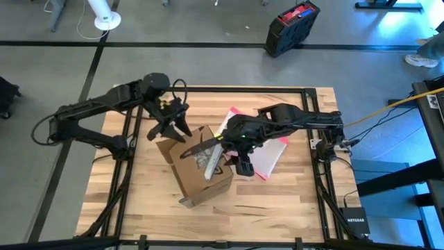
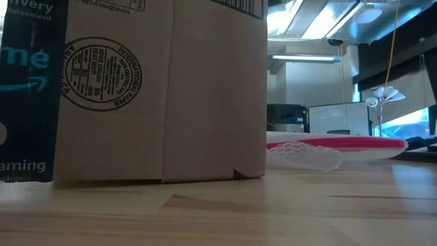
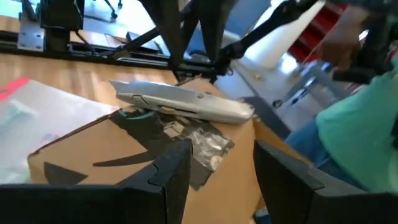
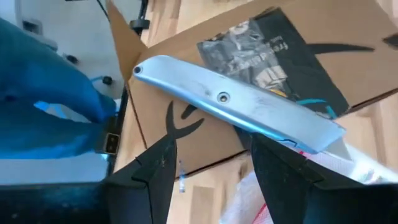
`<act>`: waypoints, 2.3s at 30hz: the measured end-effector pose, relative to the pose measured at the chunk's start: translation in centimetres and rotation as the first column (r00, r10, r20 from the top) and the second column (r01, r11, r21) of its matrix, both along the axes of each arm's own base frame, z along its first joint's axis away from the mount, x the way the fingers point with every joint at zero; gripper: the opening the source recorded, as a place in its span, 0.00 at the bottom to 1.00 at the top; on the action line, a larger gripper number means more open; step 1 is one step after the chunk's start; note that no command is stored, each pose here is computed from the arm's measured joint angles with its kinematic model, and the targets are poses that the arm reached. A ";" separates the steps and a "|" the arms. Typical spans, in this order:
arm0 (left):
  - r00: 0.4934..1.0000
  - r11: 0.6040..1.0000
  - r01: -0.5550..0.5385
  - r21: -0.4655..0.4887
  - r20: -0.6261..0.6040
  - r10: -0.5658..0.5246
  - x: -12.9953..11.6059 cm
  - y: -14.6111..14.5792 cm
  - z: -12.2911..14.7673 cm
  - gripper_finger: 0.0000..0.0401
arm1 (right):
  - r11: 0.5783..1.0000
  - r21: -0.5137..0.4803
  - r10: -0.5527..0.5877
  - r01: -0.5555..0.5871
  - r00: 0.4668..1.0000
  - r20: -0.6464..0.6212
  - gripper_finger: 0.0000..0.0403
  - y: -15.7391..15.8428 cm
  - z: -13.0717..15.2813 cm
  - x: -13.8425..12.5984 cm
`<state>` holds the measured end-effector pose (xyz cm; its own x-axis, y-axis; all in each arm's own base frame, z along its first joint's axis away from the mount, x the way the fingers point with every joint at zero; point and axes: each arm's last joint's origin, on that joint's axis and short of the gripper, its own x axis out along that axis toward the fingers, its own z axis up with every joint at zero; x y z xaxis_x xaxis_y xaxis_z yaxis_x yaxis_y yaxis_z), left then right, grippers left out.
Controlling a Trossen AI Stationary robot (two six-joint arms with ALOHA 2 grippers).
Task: Unpack boxes
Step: Break down the cardboard box with the gray cutter until it is fully flat
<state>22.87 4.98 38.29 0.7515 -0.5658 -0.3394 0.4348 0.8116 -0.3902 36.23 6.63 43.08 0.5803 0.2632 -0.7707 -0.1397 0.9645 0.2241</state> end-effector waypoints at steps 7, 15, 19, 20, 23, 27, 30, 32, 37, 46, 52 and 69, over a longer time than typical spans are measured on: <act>0.998 0.978 -0.057 0.201 0.031 0.052 0.5 -1.1 -0.3 0.41 | 0.994 0.112 0.008 0.001 0.996 -0.084 0.49 -0.2 -1.7 1.5; 0.998 0.929 -0.048 0.366 0.055 0.030 0.7 -2.5 -0.6 0.41 | 0.995 0.103 0.019 -0.010 0.997 -0.080 0.49 0.0 -2.6 2.6; 0.997 0.901 -0.051 0.431 0.078 0.019 0.9 -3.0 -0.6 0.41 | 0.997 0.072 0.005 -0.001 0.998 -0.066 0.49 -0.1 -2.6 2.7; 0.997 0.897 -0.049 0.440 0.079 0.016 0.9 -3.1 -0.6 0.41 | 0.998 0.067 0.004 0.000 0.998 -0.066 0.49 -0.2 -2.6 2.6; 0.996 0.891 -0.044 0.452 0.084 0.006 0.9 -3.3 -0.6 0.41 | 0.998 0.065 -0.006 0.011 0.997 -0.081 0.49 -0.4 -2.7 2.6; 0.996 0.883 -0.058 0.465 0.086 0.020 1.0 -3.4 -0.6 0.41 | 0.998 0.046 -0.028 0.034 0.992 -0.120 0.49 -0.9 -2.9 2.3; 0.996 0.880 -0.064 0.470 0.087 0.026 1.0 -3.4 -0.6 0.41 | 0.998 0.042 -0.031 0.036 0.993 -0.113 0.49 -1.2 -2.9 2.4; 0.996 0.878 -0.066 0.474 0.088 0.027 1.0 -3.4 -0.6 0.41 | 0.998 0.036 -0.042 0.046 0.994 -0.104 0.49 -1.5 -2.8 2.5; 0.996 0.879 -0.066 0.473 0.086 0.028 1.0 -3.4 -0.6 0.41 | 0.997 0.040 -0.063 0.068 0.990 -0.124 0.49 -2.6 -2.8 2.3; 0.996 0.876 -0.071 0.477 0.076 0.039 1.0 -3.3 -0.7 0.41 | 0.995 0.088 -0.043 0.055 0.990 -0.135 0.49 -3.1 -2.5 2.1; 0.995 0.865 -0.088 0.493 0.075 0.059 1.0 -3.3 -0.7 0.41 | 0.991 0.118 -0.045 0.059 0.992 -0.116 0.49 -3.2 -1.6 1.3; 0.994 0.851 -0.112 0.514 0.052 0.099 1.2 -3.1 -1.0 0.41 | 0.995 0.090 -0.045 0.052 0.996 -0.080 0.49 -6.8 -1.7 1.7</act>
<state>24.03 1.87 37.26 0.8077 -0.2313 -0.5423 0.3386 0.9350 0.1054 37.91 -0.17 41.38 0.5338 0.3080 -0.7876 -0.0719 0.9445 0.3207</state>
